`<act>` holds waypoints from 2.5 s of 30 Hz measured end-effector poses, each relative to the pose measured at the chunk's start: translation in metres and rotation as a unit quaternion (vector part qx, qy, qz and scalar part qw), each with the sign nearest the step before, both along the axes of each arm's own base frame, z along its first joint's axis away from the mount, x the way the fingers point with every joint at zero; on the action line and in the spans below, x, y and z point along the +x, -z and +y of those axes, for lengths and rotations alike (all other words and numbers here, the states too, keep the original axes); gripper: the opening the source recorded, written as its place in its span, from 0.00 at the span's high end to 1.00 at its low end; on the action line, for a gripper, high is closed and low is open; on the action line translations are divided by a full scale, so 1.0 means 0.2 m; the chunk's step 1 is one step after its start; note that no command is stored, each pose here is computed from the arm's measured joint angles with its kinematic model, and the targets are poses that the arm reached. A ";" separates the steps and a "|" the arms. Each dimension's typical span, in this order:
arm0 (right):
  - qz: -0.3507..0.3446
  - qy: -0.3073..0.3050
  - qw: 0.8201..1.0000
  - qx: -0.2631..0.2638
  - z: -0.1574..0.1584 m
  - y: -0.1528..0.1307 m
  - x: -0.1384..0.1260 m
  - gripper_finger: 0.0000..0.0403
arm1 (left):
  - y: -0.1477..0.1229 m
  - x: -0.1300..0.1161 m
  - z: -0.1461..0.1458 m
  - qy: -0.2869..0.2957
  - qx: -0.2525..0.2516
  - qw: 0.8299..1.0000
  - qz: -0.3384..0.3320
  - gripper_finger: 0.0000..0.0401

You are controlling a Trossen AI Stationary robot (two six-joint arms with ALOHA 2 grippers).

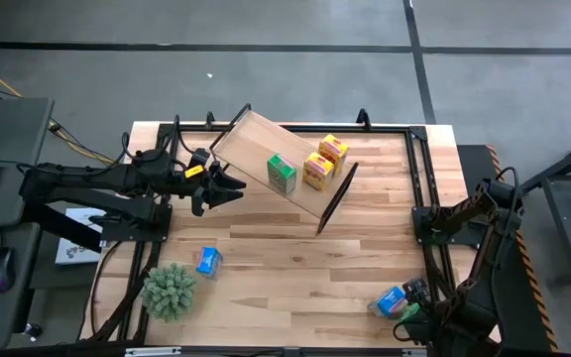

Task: Stack cereal on shelf
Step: Put the green cereal box on the shelf aligned with the other yellow cereal box

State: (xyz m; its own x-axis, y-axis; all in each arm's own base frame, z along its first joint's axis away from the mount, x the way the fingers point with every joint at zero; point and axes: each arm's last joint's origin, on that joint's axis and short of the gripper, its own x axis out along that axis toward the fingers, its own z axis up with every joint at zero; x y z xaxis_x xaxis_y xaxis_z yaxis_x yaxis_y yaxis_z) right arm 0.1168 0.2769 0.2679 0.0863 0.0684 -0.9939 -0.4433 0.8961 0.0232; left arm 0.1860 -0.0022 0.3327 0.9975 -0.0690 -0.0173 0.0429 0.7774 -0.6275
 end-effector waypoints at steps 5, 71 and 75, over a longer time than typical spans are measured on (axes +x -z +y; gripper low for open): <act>0.009 -0.007 1.000 -0.014 0.03 0.05 0.01 0.19 | 0.00 0.00 0.00 0.000 0.000 1.000 0.000 0.47; -0.434 0.504 0.747 -0.006 -1.57 -1.06 1.09 0.67 | -0.03 0.00 0.00 -0.001 0.030 0.999 -0.034 0.47; -0.354 0.540 0.763 0.016 -1.68 -0.93 1.15 0.67 | -0.03 0.00 0.00 -0.001 0.034 0.999 -0.035 0.47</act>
State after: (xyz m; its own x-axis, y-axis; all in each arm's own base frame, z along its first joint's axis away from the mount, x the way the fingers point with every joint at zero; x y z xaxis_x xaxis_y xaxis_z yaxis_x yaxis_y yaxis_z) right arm 0.3473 -0.0585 0.4532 0.6243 -0.3990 -0.6716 0.6424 0.7514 0.1507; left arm 0.1857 -0.0022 0.3393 0.9965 -0.0685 0.0474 0.0833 0.8183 -0.5688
